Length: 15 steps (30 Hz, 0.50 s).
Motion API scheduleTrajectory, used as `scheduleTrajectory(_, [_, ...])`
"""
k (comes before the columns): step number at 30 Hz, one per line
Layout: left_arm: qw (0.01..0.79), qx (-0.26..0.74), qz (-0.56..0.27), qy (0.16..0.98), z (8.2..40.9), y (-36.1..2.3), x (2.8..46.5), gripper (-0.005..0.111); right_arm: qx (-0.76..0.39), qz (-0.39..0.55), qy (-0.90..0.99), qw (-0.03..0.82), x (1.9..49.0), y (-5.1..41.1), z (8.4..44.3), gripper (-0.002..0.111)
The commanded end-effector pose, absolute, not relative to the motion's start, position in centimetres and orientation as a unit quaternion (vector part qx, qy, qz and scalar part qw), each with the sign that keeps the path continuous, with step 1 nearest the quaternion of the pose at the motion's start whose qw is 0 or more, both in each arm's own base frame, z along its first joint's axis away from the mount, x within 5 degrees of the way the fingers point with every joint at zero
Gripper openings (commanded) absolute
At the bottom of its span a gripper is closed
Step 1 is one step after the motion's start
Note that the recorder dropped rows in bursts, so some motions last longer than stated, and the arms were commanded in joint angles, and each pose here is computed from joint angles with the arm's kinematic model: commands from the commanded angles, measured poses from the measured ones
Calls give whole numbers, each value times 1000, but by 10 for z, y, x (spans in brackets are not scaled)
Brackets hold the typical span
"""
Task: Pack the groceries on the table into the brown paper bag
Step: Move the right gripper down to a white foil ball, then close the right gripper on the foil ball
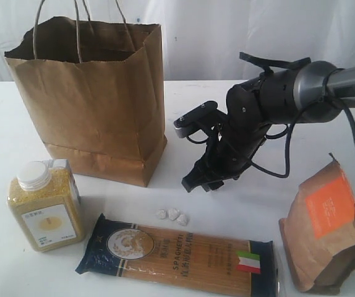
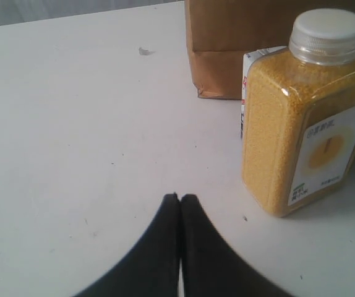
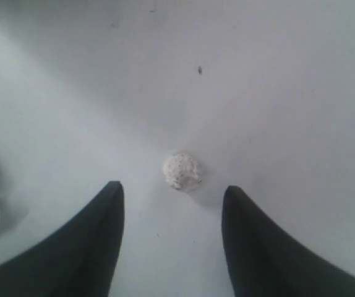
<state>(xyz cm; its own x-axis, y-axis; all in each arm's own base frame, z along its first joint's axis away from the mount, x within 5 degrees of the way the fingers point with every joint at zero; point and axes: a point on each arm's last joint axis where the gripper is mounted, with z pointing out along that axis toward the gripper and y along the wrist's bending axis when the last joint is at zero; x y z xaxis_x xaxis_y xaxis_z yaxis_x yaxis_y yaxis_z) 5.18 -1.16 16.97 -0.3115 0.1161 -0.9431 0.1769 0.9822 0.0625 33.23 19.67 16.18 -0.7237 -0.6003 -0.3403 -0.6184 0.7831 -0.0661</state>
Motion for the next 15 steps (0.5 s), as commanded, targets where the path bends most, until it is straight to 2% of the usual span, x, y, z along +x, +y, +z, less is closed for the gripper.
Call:
scheduleTrajectory(1, [583,91,-23,807,169,-11,52,0,-335,24,925,176,336,199,156,46])
scheduleTrajectory(15, [583,91,-23,807,169,-11,52,0,-334,24,926,174,340,201,139,46])
